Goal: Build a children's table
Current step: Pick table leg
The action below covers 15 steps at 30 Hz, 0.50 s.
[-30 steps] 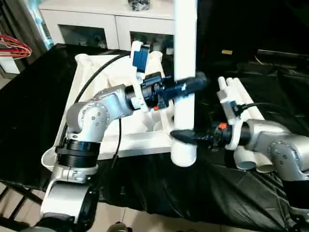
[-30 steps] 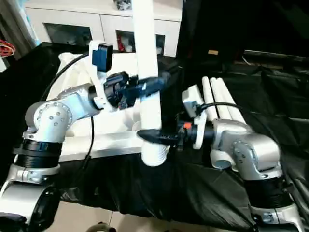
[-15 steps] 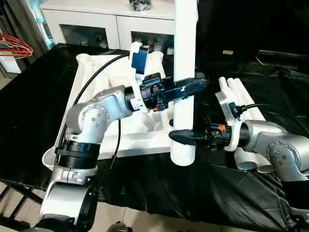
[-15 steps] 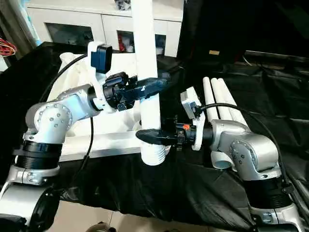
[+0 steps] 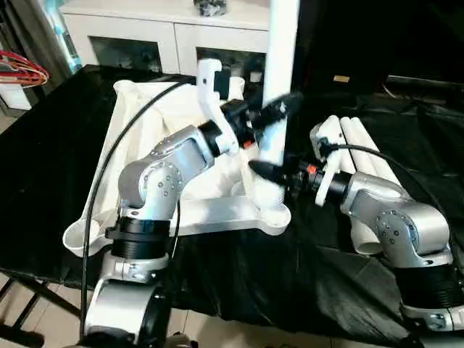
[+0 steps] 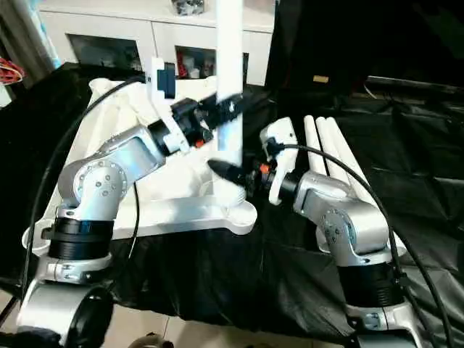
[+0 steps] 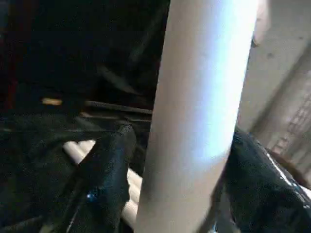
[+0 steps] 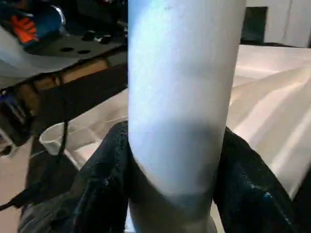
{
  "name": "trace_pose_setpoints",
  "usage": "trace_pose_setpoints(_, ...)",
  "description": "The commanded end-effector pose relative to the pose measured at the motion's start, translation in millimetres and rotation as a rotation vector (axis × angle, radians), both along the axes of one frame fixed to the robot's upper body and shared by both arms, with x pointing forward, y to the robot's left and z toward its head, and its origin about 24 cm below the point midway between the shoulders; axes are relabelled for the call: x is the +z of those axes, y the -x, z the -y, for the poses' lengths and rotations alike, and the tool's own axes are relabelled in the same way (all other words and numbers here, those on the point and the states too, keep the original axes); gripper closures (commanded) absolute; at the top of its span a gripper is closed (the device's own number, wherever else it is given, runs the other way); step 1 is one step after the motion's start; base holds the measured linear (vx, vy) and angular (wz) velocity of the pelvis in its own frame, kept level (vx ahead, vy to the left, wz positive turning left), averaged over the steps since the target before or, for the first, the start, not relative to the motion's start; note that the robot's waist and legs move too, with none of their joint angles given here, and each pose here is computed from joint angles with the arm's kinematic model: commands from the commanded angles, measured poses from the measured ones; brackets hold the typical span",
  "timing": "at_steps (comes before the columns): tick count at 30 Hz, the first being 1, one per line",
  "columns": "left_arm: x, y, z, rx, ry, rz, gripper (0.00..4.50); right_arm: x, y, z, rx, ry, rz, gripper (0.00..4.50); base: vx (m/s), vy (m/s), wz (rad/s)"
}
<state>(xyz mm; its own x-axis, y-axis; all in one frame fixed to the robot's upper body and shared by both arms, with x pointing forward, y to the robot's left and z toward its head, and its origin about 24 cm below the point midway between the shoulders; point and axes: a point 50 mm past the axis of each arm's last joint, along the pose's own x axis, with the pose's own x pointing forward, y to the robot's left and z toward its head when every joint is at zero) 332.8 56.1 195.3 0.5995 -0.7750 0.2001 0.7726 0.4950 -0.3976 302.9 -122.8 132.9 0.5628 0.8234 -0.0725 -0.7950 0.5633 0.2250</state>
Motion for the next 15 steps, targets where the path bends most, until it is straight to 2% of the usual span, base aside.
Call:
trace_pose_setpoints(1, -0.3, -3.1, -4.9, 0.069, -0.024, -0.015, 1.54, 11.5, -2.3, 4.4, -0.028, -0.021, 0.047, 2.63, 0.000, 0.000, 0.00)
trace_pose_setpoints(3, -0.8, -3.0, -2.8, 0.090, -0.024, -0.012, 1.83, 12.7, -2.1, 3.6, -0.037, -0.022, 0.052, 2.63, 0.000, 0.000, 0.00)
trace_pose_setpoints(11, 0.9, 3.1, 2.7, 0.044, 0.000, -0.001, 2.47, 9.4, -0.1, 3.8, -0.047, 0.029, 0.061, 2.63, 0.000, 0.000, 0.00)
trace_pose_setpoints(13, 3.1, 4.9, 1.9, 0.026, -0.012, 0.052, 2.57, 7.3, 2.2, 3.9, -0.010, 0.016, 0.029, 2.07, 0.000, 0.000, 0.00)
trace_pose_setpoints(15, 4.2, 6.8, 1.9, 0.008, -0.020, 0.084, 2.60, 7.5, 4.2, 4.1, 0.011, 0.006, 0.016, 1.90, 0.000, 0.000, 0.00)
